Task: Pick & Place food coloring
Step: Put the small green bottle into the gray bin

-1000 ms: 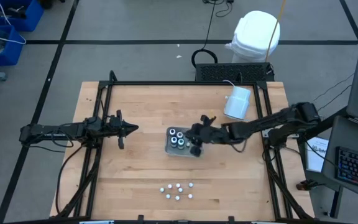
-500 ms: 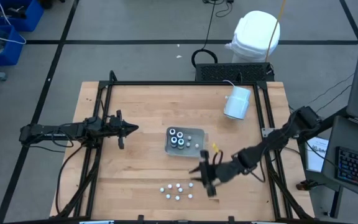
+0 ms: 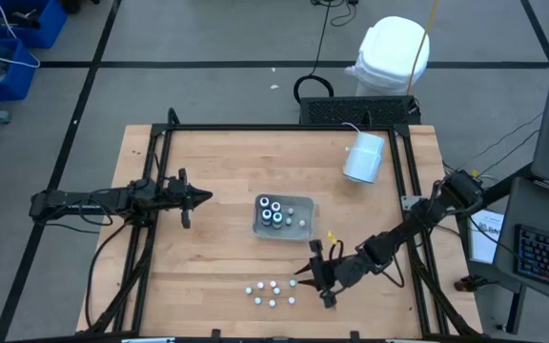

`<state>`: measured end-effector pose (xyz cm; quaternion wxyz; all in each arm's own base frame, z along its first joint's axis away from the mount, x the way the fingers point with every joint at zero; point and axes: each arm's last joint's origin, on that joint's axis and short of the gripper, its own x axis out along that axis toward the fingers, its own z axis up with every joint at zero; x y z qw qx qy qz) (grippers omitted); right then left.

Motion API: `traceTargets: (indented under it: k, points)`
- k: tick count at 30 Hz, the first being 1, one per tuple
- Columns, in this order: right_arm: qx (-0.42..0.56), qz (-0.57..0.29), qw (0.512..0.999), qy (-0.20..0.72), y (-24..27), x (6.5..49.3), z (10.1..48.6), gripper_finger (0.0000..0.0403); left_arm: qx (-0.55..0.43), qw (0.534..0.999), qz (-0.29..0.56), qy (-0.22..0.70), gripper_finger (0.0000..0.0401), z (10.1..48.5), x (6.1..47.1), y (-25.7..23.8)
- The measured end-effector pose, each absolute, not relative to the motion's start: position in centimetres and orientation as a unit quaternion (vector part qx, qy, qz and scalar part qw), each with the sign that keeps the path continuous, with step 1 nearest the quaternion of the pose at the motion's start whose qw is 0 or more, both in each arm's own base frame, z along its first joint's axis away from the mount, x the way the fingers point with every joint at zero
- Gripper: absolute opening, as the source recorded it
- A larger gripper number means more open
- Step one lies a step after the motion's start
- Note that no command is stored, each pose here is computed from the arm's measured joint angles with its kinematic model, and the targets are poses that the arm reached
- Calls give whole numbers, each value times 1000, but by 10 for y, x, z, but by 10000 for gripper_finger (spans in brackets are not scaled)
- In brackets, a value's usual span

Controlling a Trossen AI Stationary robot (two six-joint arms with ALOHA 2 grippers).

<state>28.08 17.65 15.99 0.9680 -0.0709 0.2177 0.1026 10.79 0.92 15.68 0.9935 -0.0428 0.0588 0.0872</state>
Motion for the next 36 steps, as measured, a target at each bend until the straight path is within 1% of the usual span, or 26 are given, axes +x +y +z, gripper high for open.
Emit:
traceTargets:
  k: [12,17,21,25,28,32,36]
  points:
    - [-70,95,968,221,171,283,158,93,-40,994,87,59,19,157,108,9]
    - [-70,144,958,238,174,283,151,90,-39,994,87,59,19,157,108,9]
    - [-60,140,958,241,176,288,146,93,-40,994,87,59,19,157,108,9]
    - [-53,138,963,224,182,303,159,103,-46,993,87,59,19,157,108,9]
    - [-65,143,957,244,192,310,164,116,-47,993,87,58,19,157,108,9]
    - [-93,151,944,277,203,314,162,133,-40,994,87,58,19,157,108,9]
    - [-100,143,940,295,199,315,155,141,-39,993,91,57,19,157,108,9]
